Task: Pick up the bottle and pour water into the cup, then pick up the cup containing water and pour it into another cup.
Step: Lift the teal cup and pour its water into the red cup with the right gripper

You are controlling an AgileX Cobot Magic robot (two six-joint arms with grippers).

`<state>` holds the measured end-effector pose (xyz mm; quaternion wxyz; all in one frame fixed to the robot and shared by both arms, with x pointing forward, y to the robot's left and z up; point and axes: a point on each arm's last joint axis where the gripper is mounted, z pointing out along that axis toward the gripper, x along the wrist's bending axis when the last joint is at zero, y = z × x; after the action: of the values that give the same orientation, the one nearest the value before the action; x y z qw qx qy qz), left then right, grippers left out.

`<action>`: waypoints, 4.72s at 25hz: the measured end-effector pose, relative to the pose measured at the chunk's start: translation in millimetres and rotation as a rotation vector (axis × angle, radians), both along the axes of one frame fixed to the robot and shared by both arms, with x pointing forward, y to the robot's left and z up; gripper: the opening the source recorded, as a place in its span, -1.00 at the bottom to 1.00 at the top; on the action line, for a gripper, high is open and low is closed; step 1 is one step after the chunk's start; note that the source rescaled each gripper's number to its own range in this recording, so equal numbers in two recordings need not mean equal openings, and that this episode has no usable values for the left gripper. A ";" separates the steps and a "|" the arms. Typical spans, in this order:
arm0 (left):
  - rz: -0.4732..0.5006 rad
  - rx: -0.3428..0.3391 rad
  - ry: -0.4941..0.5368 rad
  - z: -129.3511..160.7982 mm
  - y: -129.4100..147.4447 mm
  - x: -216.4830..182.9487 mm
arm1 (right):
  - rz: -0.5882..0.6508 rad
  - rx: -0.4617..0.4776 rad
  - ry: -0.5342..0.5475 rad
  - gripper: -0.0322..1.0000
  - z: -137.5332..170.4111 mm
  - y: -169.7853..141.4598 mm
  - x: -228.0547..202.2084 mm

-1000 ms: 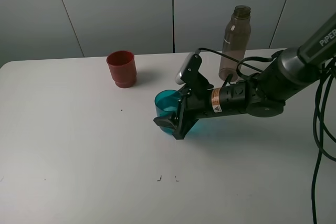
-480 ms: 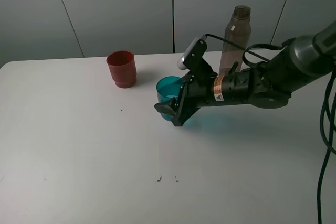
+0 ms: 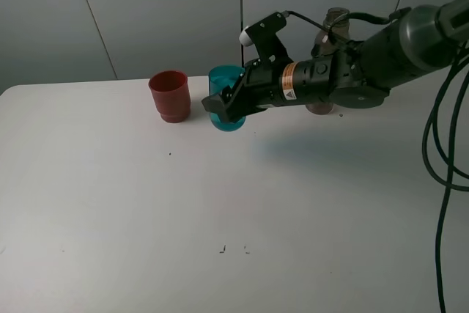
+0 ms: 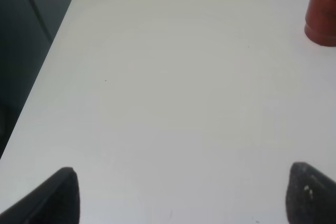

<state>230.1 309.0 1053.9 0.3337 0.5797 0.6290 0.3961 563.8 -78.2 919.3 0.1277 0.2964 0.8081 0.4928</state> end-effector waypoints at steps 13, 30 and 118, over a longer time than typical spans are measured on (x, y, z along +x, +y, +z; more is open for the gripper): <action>0.000 0.000 0.000 0.0 0.0 0.0 | -0.110 0.014 -0.096 -0.83 43.2 22.3 48.4; -0.003 0.005 0.001 0.0 0.0 0.0 | -0.214 -0.026 -0.145 -0.83 40.8 48.0 104.9; -0.001 0.002 0.000 0.0 0.0 0.0 | 0.181 -0.544 -0.810 -0.83 15.6 105.0 143.1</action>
<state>230.1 309.0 1053.9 0.3332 0.5805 0.6284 0.3965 706.9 26.8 934.9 0.4610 -0.0345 0.8152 0.3490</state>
